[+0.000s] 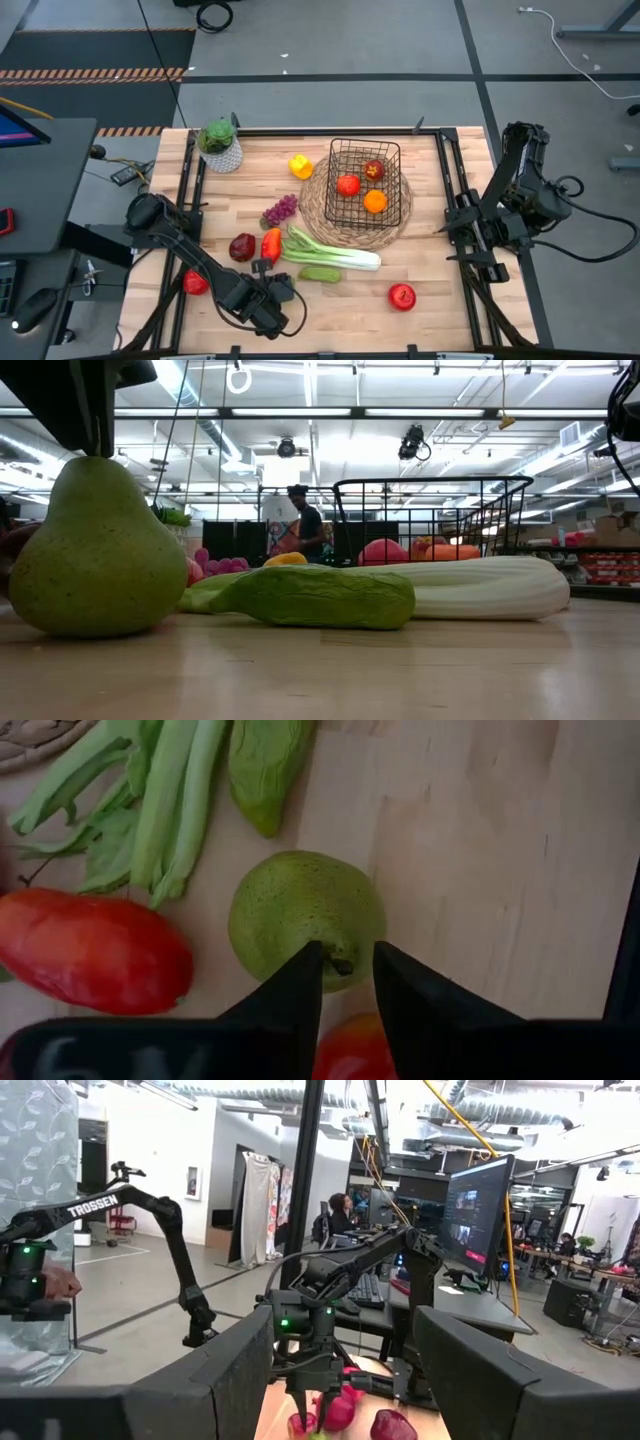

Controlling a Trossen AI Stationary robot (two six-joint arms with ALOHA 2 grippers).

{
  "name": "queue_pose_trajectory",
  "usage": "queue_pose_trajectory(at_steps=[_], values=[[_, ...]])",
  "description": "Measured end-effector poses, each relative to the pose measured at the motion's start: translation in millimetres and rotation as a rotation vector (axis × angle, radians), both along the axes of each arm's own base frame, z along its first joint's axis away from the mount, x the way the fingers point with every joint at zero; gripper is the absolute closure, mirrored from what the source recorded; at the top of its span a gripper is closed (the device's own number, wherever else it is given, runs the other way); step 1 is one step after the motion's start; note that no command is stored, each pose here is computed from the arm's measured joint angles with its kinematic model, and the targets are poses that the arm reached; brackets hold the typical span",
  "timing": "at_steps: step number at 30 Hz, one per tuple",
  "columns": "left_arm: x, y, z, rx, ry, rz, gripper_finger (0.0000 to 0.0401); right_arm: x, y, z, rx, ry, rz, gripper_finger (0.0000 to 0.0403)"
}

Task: Build produce basket
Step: Put the pear into the wire basket

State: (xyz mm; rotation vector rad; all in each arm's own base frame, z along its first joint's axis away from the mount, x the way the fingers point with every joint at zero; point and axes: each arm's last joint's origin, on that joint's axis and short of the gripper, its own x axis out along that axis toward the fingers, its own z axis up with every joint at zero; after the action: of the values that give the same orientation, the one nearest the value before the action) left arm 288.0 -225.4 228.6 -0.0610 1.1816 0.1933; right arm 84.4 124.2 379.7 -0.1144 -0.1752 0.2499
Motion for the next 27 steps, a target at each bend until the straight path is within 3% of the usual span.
queue_pose_trajectory(at_steps=[19,27], values=[[0.5,0.8,0.1,0.011,-0.02,0.03,0.0384,0.0,0.0,0.0,0.0,0.0,0.0,0.0156],[-0.8,2.3,0.5,0.039,-0.012,0.023,0.039,0.0,0.0,0.0,0.0,0.0,0.001,0.0156]])
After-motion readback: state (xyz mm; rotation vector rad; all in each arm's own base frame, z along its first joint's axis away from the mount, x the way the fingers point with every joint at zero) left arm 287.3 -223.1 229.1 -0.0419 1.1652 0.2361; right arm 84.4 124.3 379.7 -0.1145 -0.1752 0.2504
